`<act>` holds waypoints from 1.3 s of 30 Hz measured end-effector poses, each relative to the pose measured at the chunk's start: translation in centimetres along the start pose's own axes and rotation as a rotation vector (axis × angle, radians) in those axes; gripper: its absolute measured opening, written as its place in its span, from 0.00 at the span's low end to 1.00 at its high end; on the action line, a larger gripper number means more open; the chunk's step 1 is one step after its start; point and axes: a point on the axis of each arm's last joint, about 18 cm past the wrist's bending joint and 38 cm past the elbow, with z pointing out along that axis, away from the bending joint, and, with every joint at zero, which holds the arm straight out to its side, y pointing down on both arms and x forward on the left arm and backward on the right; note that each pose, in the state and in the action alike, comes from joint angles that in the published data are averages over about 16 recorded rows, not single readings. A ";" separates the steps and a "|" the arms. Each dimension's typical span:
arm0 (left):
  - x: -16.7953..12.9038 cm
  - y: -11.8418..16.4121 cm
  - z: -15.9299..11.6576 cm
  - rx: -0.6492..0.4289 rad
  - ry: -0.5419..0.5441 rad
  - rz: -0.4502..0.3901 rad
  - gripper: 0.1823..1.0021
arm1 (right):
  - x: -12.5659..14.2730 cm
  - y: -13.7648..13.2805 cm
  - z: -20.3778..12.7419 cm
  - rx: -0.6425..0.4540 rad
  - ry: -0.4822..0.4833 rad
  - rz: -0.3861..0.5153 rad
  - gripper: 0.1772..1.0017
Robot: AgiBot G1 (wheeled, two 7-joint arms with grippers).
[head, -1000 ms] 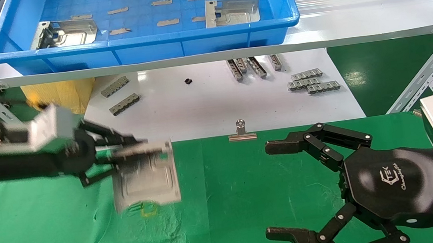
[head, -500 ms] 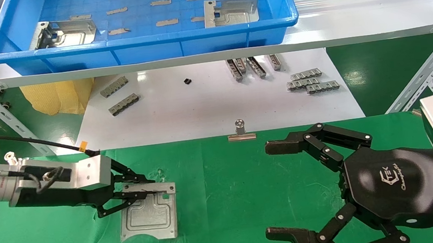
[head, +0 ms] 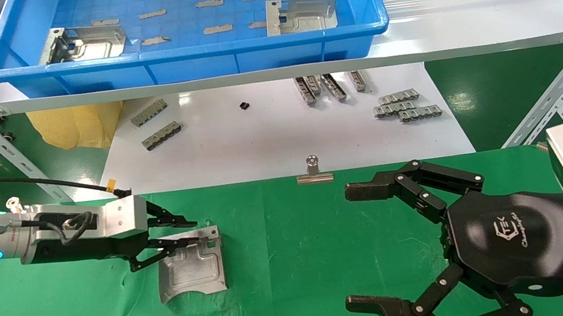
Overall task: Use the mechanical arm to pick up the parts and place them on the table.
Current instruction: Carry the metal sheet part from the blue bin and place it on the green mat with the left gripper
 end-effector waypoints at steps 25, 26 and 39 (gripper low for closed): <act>0.2 -2.0 -1.9 0.256 -0.083 -0.212 0.64 | 0.0 0.0 0.0 0.000 0.001 0.000 1.00; 0.2 -2.0 -1.9 0.258 -0.083 -0.211 0.67 | 0.0 0.0 0.0 0.000 0.001 0.000 1.00; 0.9 -2.6 -2.3 0.328 -0.091 -0.237 0.92 | 0.0 0.0 0.0 0.000 0.001 0.000 1.00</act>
